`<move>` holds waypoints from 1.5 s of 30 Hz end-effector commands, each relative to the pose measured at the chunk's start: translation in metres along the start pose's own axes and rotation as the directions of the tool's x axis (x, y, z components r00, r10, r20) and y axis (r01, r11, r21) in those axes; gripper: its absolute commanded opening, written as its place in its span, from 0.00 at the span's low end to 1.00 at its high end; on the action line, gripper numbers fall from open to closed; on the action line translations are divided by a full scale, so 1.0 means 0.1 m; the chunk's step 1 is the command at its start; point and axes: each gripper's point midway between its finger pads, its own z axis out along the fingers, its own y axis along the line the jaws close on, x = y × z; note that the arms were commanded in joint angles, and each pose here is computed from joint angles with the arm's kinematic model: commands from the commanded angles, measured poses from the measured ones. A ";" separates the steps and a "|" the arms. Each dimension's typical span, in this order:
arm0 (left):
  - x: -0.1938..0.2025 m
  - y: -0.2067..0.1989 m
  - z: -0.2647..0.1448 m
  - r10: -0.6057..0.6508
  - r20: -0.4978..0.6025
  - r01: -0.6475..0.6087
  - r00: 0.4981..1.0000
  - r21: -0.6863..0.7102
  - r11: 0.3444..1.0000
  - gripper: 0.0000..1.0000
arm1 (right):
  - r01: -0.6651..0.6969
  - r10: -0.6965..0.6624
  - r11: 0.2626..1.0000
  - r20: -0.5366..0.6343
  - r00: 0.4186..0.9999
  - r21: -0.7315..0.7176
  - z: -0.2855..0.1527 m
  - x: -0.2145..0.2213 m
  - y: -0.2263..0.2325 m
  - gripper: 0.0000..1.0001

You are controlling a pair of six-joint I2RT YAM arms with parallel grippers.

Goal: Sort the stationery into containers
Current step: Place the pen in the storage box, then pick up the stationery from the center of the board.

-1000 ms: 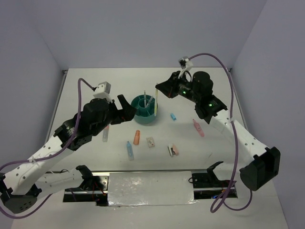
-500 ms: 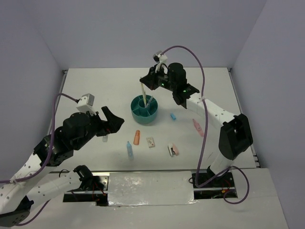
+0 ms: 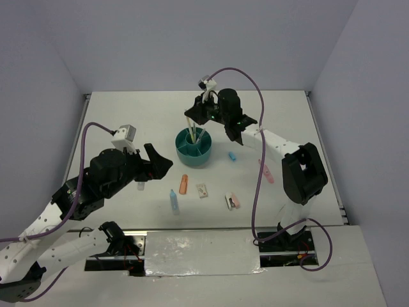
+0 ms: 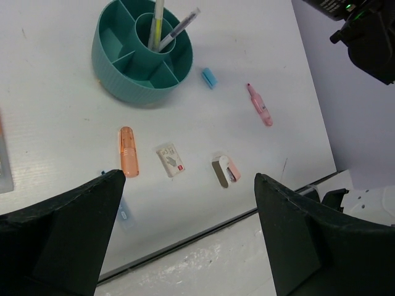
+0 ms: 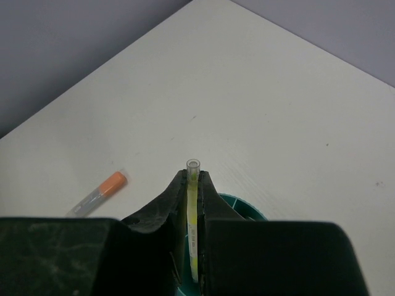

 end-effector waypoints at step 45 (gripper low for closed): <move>0.84 2.16 0.84 -0.175 -0.348 -0.136 0.921 -0.708 0.693 0.97 | -0.284 0.383 0.885 -0.230 0.894 0.370 -2.33 0.56 0.46 0.93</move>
